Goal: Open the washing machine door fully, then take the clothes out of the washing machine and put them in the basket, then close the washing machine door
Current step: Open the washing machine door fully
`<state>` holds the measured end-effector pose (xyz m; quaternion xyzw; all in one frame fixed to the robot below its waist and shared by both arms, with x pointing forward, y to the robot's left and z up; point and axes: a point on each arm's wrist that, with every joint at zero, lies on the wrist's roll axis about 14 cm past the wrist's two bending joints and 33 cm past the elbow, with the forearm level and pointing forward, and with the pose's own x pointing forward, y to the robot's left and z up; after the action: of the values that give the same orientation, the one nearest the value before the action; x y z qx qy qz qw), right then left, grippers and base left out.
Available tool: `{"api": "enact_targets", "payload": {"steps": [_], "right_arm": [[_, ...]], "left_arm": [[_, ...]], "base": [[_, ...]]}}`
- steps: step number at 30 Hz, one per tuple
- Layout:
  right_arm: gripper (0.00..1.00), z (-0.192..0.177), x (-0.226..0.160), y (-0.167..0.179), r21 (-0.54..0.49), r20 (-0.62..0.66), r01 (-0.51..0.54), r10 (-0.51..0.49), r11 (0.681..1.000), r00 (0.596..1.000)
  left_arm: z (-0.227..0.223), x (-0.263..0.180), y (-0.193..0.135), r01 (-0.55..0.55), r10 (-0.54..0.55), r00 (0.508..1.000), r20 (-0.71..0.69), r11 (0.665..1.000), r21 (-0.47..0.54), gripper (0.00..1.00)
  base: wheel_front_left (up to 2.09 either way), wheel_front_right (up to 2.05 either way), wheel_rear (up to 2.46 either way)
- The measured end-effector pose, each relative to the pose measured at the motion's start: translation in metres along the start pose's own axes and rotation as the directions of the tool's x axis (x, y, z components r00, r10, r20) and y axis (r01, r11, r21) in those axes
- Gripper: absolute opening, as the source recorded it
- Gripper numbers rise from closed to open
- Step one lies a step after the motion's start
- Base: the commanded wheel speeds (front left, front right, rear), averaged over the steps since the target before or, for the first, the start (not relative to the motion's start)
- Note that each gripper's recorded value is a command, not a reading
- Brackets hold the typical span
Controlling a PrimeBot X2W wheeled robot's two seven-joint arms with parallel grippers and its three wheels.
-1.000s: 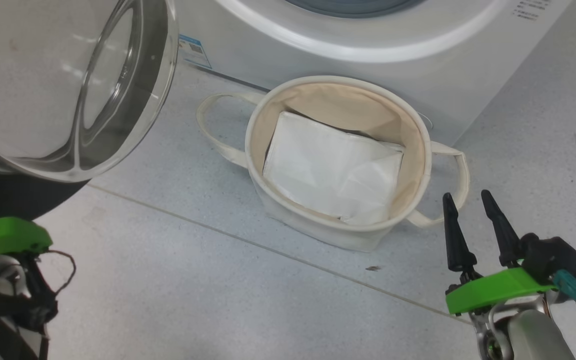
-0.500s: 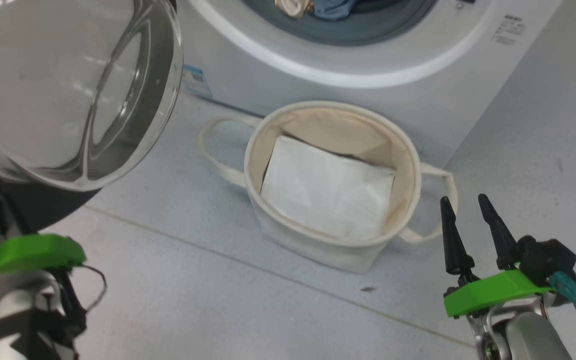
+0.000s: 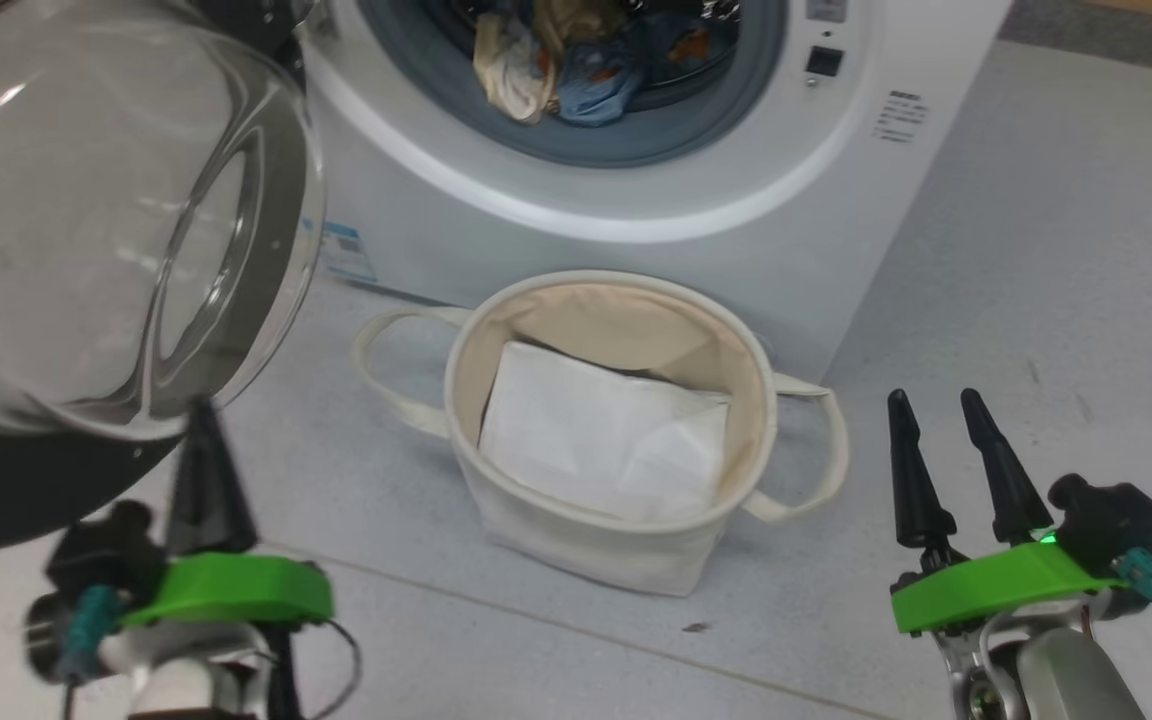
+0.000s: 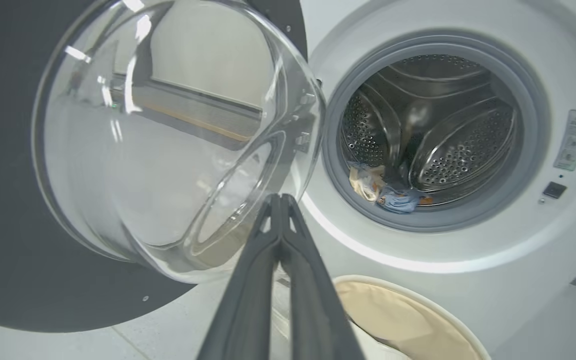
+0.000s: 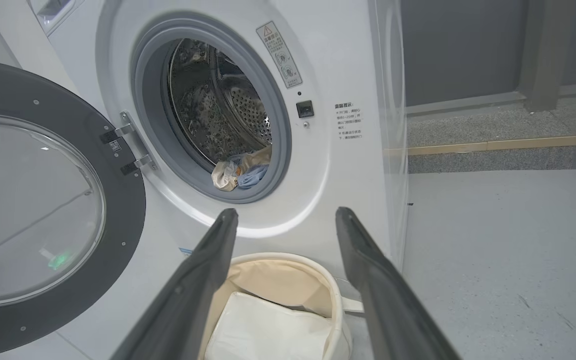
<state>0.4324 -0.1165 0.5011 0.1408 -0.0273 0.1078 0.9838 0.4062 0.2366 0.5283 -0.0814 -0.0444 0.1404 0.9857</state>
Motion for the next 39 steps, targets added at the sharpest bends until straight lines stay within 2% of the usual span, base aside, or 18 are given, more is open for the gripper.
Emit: {"api": "enact_targets", "payload": {"steps": [3,7,15,16,17,18,19,25,31,39], "right_arm": [[1.00,0.007,-0.007,-0.004,0.003,0.019,0.017,-0.017,1.000,1.000],[1.00,0.013,-0.019,-0.012,0.005,0.029,0.044,-0.044,0.999,0.999],[1.00,0.028,-0.040,-0.024,-0.002,0.068,0.091,-0.091,0.996,0.994],[1.00,0.029,-0.042,-0.025,-0.003,0.069,0.094,-0.093,0.996,0.993],[1.00,0.029,-0.045,-0.025,-0.006,0.068,0.097,-0.096,0.995,0.993],[1.00,0.030,-0.046,-0.027,-0.009,0.071,0.101,-0.100,0.995,0.992],[1.00,0.032,-0.048,-0.028,-0.010,0.076,0.106,-0.105,0.994,0.992],[1.00,0.035,-0.054,-0.035,-0.012,0.085,0.130,-0.129,0.991,0.988],[1.00,0.033,-0.058,-0.036,-0.007,0.078,0.137,-0.136,0.991,0.988],[1.00,0.032,-0.057,-0.036,-0.007,0.075,0.136,-0.135,0.991,0.988]], "left_arm": [[0.003,-0.005,-0.035,0.123,-0.123,0.992,0.004,0.992,-0.023,0.00],[-0.003,-0.020,-0.074,0.267,-0.268,0.963,-0.022,0.963,-0.046,0.00],[-0.026,-0.045,-0.112,0.400,-0.404,0.911,-0.089,0.915,-0.060,0.00],[-0.027,-0.046,-0.115,0.408,-0.411,0.907,-0.089,0.911,-0.054,0.07],[-0.028,-0.048,-0.117,0.415,-0.418,0.904,-0.088,0.908,-0.053,0.56],[-0.029,-0.049,-0.120,0.421,-0.424,0.901,-0.087,0.906,-0.054,0.88],[-0.032,-0.050,-0.122,0.425,-0.428,0.899,-0.092,0.904,-0.051,1.00],[-0.044,-0.054,-0.123,0.424,-0.424,0.898,-0.118,0.905,-0.031,1.00],[-0.054,-0.058,-0.120,0.401,-0.409,0.902,-0.137,0.912,-0.081,1.00],[-0.063,-0.058,-0.113,0.382,-0.388,0.908,-0.160,0.922,-0.071,1.00]], "base": [[0.00,0.00,0.00],[0.00,0.00,0.00],[0.00,0.00,0.00],[0.00,0.00,0.00],[0.00,0.00,0.00],[0.00,0.00,0.00],[0.00,0.00,0.00],[0.00,0.00,0.00],[0.00,0.00,0.00],[0.00,0.00,0.00]]}}
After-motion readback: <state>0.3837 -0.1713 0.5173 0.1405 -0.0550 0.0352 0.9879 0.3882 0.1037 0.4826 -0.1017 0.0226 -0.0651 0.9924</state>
